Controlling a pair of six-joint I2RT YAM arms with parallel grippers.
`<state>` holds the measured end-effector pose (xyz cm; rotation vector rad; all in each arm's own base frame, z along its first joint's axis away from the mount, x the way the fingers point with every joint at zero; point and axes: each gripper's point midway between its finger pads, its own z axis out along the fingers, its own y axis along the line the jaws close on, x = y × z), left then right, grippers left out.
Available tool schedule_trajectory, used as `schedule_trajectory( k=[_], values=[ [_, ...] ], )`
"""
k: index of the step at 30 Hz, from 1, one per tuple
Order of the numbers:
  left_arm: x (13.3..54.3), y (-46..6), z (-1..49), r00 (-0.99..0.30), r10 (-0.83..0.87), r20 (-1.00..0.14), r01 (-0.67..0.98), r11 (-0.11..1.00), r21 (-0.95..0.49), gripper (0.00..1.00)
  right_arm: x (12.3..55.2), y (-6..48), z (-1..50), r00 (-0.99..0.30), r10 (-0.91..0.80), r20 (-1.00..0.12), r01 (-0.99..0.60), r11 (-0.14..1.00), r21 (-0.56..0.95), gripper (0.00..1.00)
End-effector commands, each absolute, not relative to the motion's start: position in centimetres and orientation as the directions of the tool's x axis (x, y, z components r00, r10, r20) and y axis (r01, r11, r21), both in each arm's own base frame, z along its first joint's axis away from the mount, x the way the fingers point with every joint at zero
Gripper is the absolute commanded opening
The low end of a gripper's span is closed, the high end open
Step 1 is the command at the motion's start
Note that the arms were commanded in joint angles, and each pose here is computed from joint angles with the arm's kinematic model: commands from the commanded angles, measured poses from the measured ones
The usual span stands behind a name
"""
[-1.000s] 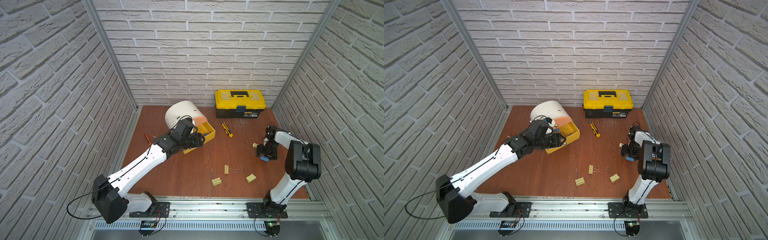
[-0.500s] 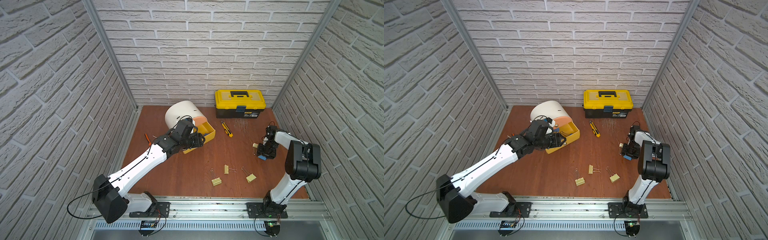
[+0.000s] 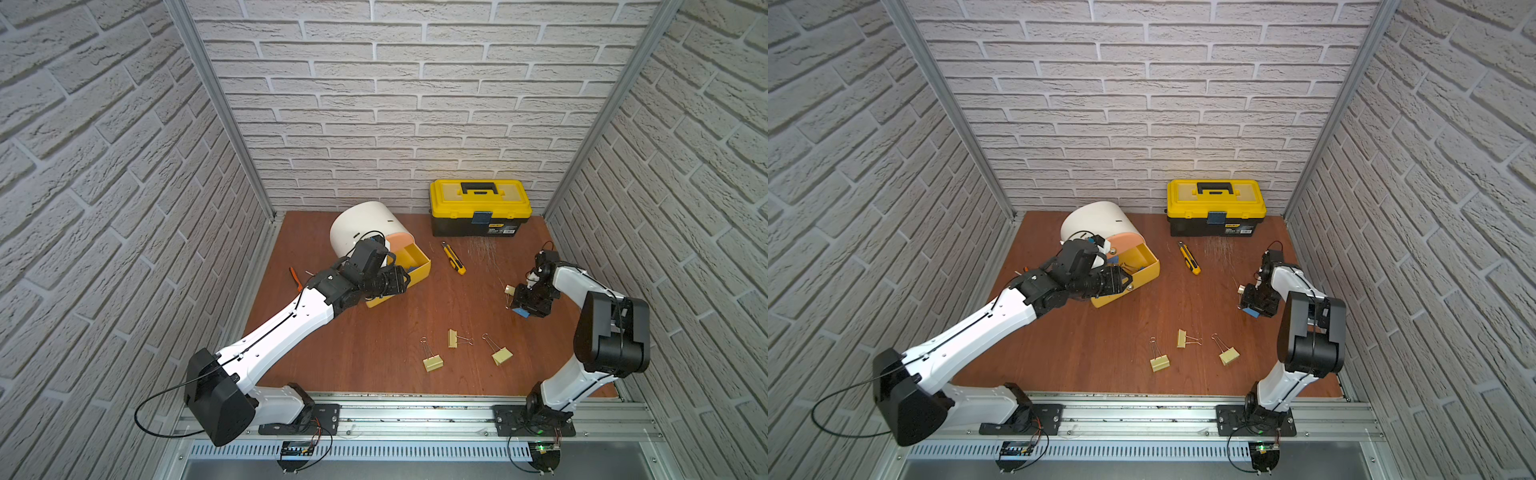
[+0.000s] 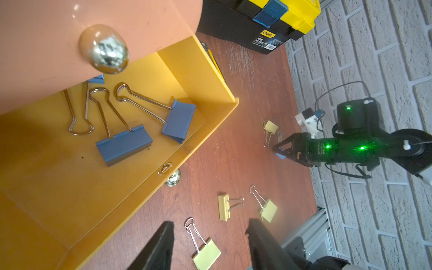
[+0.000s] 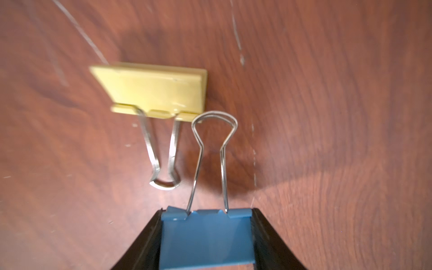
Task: Put the binder clips in the drawer according to color
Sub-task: Pick up the binder clip at the center of the board, then place the binder clip in the drawer.
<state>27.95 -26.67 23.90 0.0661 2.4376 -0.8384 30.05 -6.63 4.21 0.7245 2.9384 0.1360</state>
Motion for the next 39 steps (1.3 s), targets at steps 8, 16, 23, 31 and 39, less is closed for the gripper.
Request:
schedule_trajectory(
  k=[8, 16, 23, 31, 39],
  values=[
    [29.2, -26.5, 26.1, -0.825, -0.151, -0.545, 0.227, 0.794, -0.564, 0.56, 32.2, -3.7, 10.1, -0.837, 0.497, -0.231, 0.434, 0.858, 0.275, 0.48],
    [29.9, -24.9, 27.1, -0.822, -0.175, -0.542, 0.204, 0.797, -0.568, 0.56, 33.8, -0.5, 14.7, -0.805, 0.503, -0.315, 0.386, 0.846, 0.367, 0.47],
    [30.4, -23.1, 27.5, -0.822, -0.211, -0.530, 0.169, 0.798, -0.579, 0.56, 35.7, 4.2, 19.6, -0.806, 0.444, -0.392, 0.271, 0.865, 0.422, 0.47],
    [30.9, -21.6, 27.6, -0.824, -0.247, -0.511, 0.132, 0.792, -0.596, 0.56, 37.3, 10.5, 24.6, -0.804, 0.366, -0.468, 0.115, 0.868, 0.483, 0.47],
    [30.9, -19.5, 27.8, -0.821, -0.284, -0.495, 0.090, 0.793, -0.603, 0.56, 37.9, 16.8, 27.6, -0.808, 0.277, -0.520, -0.030, 0.862, 0.507, 0.47]
  ],
)
